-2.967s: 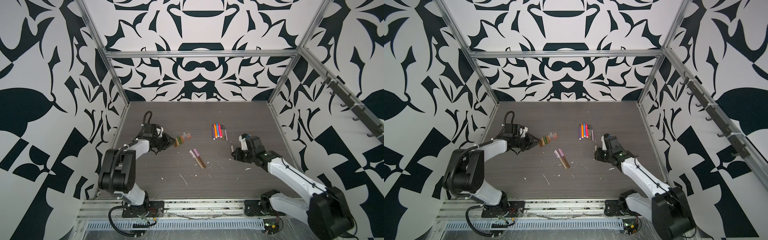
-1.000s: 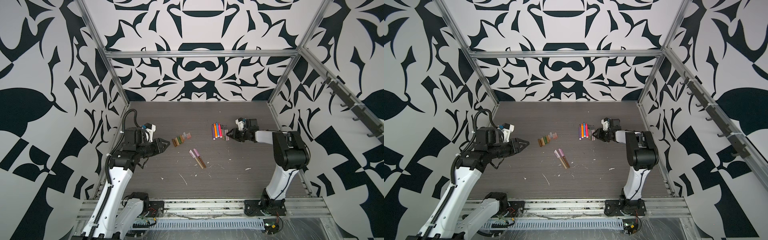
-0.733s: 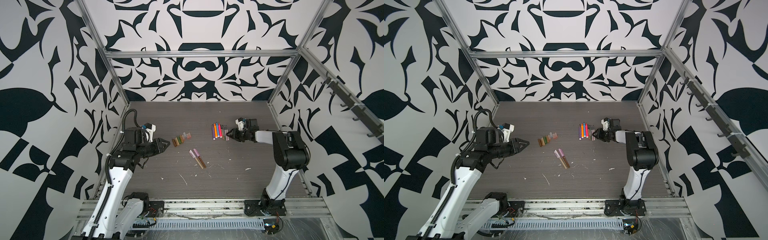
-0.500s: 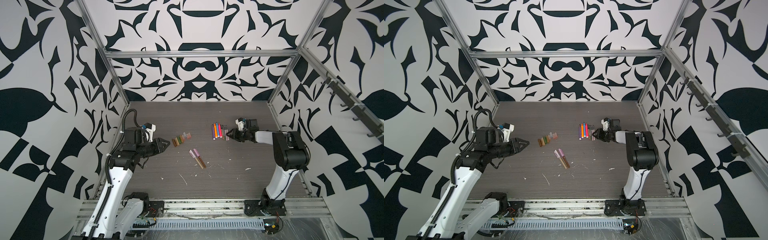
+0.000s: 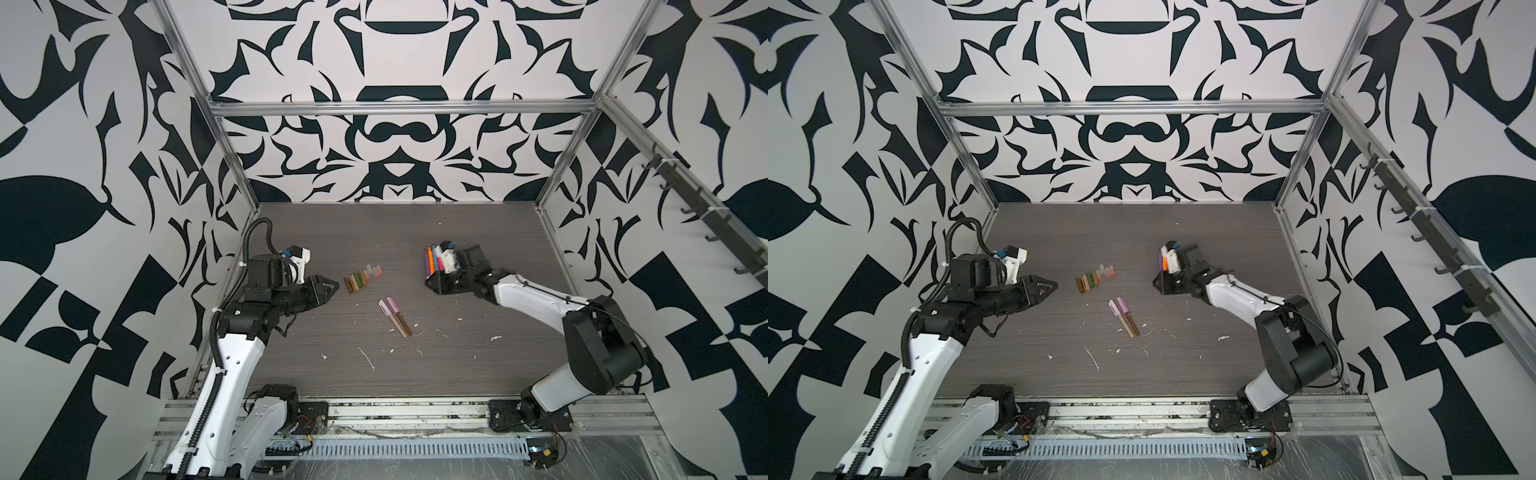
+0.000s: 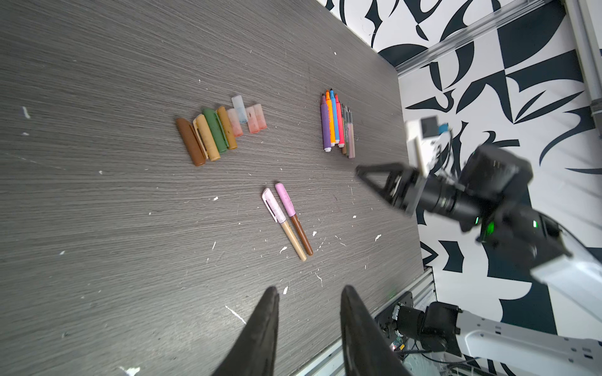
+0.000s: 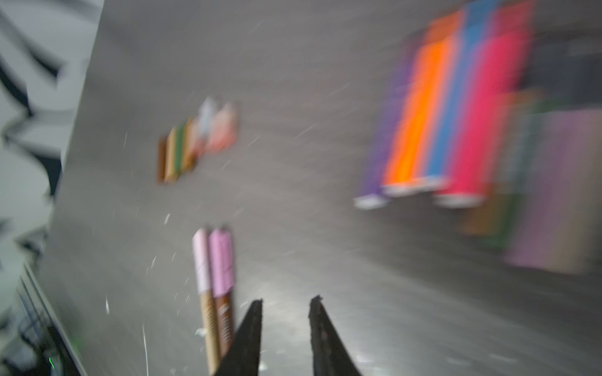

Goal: Open the pen caps
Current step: 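Move the right gripper to the light-pink-capped pen and grasp it, then lift the light-pink-capped pen toward the left gripper while the left gripper reaches over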

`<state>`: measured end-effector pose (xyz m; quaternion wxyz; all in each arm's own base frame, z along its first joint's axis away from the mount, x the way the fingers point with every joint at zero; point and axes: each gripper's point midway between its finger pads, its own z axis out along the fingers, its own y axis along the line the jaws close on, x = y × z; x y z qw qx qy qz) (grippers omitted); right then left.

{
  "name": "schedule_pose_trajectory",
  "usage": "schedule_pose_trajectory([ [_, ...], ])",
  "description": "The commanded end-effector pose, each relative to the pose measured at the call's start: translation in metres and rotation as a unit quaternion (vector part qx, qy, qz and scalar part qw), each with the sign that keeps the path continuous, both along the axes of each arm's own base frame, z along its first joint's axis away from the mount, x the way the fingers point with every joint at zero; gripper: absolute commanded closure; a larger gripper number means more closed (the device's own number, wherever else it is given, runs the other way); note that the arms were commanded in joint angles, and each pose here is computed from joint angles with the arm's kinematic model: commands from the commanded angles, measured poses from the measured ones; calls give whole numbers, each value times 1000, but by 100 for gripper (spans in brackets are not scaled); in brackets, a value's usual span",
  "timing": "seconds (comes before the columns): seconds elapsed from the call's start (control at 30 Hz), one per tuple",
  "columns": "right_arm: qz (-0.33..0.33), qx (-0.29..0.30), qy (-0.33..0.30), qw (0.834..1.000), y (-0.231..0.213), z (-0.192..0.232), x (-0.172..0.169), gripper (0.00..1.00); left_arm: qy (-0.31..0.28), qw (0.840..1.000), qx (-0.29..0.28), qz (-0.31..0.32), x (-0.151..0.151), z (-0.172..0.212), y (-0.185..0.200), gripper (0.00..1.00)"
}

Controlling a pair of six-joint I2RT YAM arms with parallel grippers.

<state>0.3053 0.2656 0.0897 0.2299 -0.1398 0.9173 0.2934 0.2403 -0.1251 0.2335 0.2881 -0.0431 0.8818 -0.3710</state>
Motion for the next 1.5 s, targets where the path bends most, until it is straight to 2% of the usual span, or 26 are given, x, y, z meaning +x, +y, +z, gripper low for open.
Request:
schedule_pose_trajectory([
  [0.0, 42, -67, 29, 996, 20, -40, -53, 80, 3, 1000, 4, 4, -3, -6, 3, 65],
  [0.1, 52, -82, 11, 995, 36, -42, -69, 81, 1, 1000, 5, 5, -3, -6, 3, 65],
  [0.3, 63, -115, 5, 991, 43, -48, -79, 81, 3, 1000, 3, 3, -3, -6, 2, 65],
  [0.77, 71, -156, 10, 985, 48, -61, -80, 81, -2, 1000, 2, 3, -4, -4, 2, 65],
  [1.0, 87, -188, -11, 978, 57, -60, -83, 83, -3, 1000, 4, 5, -4, -4, 3, 65],
  [1.1, 93, -179, -16, 979, 62, -54, -84, 91, -6, 1000, 7, 8, -4, -3, 4, 64],
  [1.27, 102, -138, -30, 985, 69, -26, -87, 93, 10, 1000, -8, 9, -5, -8, 1, 59],
  [1.4, 98, -96, -46, 989, 67, 5, -93, 93, 48, 994, -100, 5, -1, -18, -22, 55],
  [1.47, 95, -80, -52, 991, 64, 17, -96, 93, 56, 992, -111, 12, 1, -28, -33, 54],
])
